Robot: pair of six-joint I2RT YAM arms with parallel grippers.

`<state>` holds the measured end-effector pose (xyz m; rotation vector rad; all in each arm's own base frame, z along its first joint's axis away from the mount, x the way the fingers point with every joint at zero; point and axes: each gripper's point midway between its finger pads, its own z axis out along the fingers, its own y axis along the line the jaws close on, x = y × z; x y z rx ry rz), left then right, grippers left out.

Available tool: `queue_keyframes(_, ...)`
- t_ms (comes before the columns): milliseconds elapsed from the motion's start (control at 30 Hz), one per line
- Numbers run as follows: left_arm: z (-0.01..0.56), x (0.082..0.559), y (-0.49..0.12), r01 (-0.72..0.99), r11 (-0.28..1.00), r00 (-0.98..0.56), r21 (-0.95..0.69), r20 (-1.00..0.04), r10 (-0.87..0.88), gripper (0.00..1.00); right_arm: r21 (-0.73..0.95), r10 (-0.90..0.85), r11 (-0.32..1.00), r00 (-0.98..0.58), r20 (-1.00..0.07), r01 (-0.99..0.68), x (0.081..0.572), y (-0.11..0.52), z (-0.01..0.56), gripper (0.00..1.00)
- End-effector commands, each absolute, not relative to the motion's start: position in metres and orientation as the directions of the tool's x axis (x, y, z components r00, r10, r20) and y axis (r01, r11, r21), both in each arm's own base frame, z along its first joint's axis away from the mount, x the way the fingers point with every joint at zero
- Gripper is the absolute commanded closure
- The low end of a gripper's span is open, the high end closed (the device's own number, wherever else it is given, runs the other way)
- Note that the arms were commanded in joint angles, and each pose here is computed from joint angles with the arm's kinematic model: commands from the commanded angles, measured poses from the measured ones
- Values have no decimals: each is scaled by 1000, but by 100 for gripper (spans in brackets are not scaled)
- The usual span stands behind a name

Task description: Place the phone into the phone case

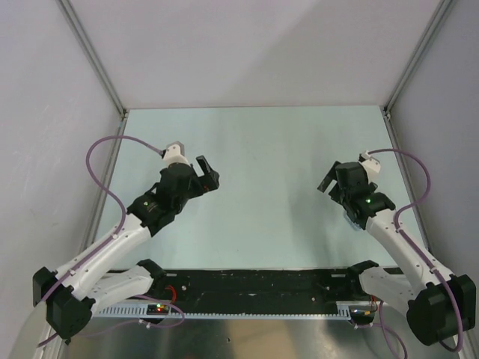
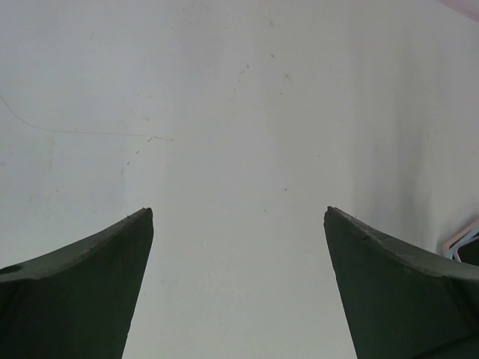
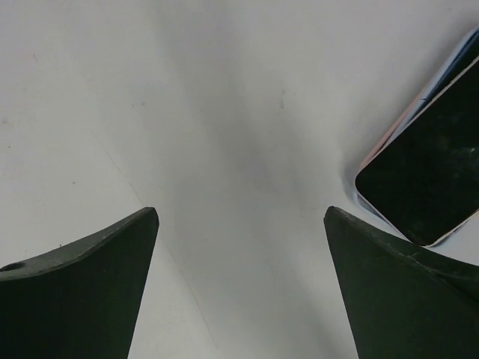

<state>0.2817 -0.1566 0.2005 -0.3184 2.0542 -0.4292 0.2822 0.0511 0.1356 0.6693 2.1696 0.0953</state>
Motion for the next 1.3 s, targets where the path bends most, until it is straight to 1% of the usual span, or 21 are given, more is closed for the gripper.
queue_keyframes(0, 230, 276, -163, 40, 886, -469, -462, -792, -391, 0, 311, 535, 818, -440, -721, 484, 284, 36, 155, 1)
queue_keyframes(133, 228, 263, -174, 93, 860, -521, -502, -760, -388, 0, 295, 549, 799, -435, -713, 524, 281, 21, 154, 0)
queue_keyframes(333, 205, 251, -186, 112, 852, -615, -511, -709, -345, 0, 243, 610, 708, -399, -685, 663, 267, -20, 147, 1)
queue_keyframes(433, 201, 248, -188, 121, 850, -632, -513, -700, -333, 0, 209, 630, 652, -367, -684, 729, 258, -42, 144, 1)
queue_keyframes(667, 200, 244, -199, 160, 835, -667, -526, -681, -302, 0, 189, 721, 461, -241, -650, 867, 245, -99, 137, 1)
queue_keyframes(867, 196, 244, -207, 184, 834, -699, -520, -666, -261, 0, 207, 771, 401, -207, -602, 893, 261, -113, 118, 1)
queue_keyframes(1033, 198, 244, -206, 196, 843, -702, -500, -672, -235, 0, 178, 803, 350, -197, -563, 920, 267, -121, 96, 1)
queue_keyframes(1267, 200, 248, -207, 199, 859, -710, -472, -674, -206, 0, 164, 817, 356, -222, -532, 920, 286, -122, 68, 1)
